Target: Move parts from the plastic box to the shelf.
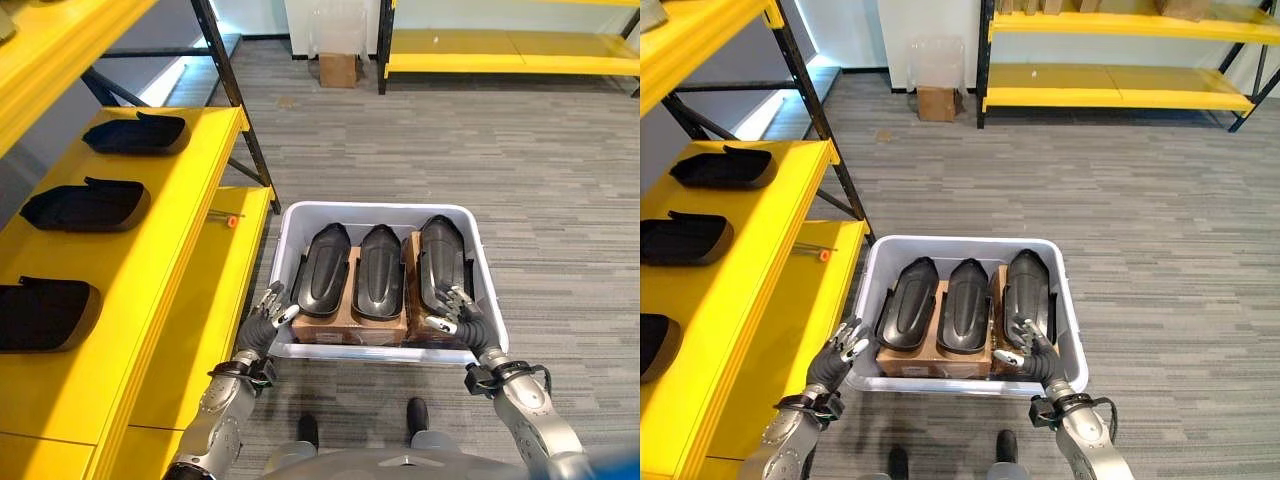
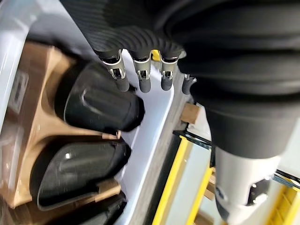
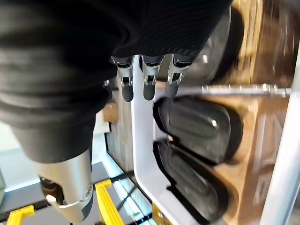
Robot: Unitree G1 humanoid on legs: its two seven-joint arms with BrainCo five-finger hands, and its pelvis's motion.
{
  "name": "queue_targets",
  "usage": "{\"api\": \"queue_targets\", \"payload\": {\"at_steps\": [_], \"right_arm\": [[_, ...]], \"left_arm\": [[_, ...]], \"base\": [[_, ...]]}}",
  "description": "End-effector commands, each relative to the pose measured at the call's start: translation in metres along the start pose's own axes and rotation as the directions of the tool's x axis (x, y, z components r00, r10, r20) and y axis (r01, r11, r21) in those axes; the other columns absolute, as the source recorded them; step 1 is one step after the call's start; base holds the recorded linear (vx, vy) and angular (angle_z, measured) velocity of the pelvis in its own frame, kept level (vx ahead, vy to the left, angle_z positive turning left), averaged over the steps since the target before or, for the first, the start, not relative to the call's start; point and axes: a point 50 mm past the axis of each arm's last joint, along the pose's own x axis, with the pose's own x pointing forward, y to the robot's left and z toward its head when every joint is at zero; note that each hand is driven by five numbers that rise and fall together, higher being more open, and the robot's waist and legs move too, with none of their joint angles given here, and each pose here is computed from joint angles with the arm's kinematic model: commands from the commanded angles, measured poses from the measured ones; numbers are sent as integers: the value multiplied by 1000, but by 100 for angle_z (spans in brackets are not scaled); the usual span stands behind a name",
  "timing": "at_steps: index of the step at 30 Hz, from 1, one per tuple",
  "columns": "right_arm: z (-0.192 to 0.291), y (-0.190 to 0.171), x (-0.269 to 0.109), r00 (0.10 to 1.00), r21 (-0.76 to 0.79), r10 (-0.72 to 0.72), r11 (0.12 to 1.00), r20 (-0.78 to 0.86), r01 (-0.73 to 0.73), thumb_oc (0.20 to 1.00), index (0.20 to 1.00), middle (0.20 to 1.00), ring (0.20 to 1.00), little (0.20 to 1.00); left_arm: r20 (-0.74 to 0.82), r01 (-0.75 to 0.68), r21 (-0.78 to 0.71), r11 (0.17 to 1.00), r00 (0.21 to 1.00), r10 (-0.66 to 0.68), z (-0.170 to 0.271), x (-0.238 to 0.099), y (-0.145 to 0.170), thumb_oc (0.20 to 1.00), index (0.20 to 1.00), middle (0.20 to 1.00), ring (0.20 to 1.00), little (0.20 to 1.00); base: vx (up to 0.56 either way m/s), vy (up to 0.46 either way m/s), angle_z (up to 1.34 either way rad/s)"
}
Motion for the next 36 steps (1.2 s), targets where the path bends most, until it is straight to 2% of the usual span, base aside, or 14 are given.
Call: {"api": "queue_targets", "payload": {"at_steps": [1, 4, 9, 13, 16, 23, 29, 32, 36], "right_arm": [[40, -2, 16, 983, -22, 20, 1000, 182, -17, 1000, 1000, 1000, 1000, 1000], [50, -1, 20, 976, -37, 22, 999, 217, -15, 1000, 1000, 1000, 1000, 1000], [85, 6, 41, 938, -57, 18, 998, 346, 2, 1000, 1000, 1000, 1000, 1000], [137, 10, 64, 860, -118, -20, 989, 510, 93, 1000, 1000, 1000, 1000, 1000], [166, 9, 80, 808, -110, -94, 975, 582, 192, 1000, 1000, 1000, 1000, 1000], [173, -4, 83, 785, -73, -177, 960, 594, 271, 1000, 1000, 1000, 1000, 1000], [184, -34, 77, 720, -11, -307, 916, 622, 400, 1000, 1000, 1000, 1000, 1000], [188, -56, 62, 641, 34, -400, 863, 655, 504, 1000, 1000, 1000, 1000, 1000], [180, -61, 55, 631, 65, -430, 854, 646, 515, 1000, 1000, 1000, 1000, 1000]], "left_arm": [[123, 50, 20, 999, 991, -52, 25, 4, -7, 1000, 1000, 1000, 1000, 1000], [145, 64, 39, 997, 987, -69, 32, 7, -11, 1000, 1000, 1000, 1000, 1000], [239, 145, 43, 989, 959, -151, 56, 24, -35, 1000, 1000, 1000, 1000, 1000], [340, 217, 90, 972, 911, -235, 84, 36, -60, 1000, 1000, 1000, 1000, 1000], [419, 230, 82, 970, 875, -243, 103, 40, -73, 1000, 1000, 1000, 1000, 1000], [460, 238, 69, 969, 854, -242, 112, 42, -79, 1000, 1000, 1000, 1000, 1000], [494, 262, 67, 963, 830, -260, 121, 41, -86, 1000, 1000, 1000, 1000, 1000], [510, 272, 71, 960, 817, -270, 125, 41, -91, 1000, 1000, 1000, 1000, 1000], [514, 272, 81, 959, 813, -274, 127, 41, -91, 1000, 1000, 1000, 1000, 1000]], "base": [[12, 36, 2], [11, 1, 1], [-100, -18, -1], [-127, -23, -3], [-129, -28, -10], [-8, -3, 0], [-16, -8, -12], [1, -5, -2], [4, 1, 1]]}}
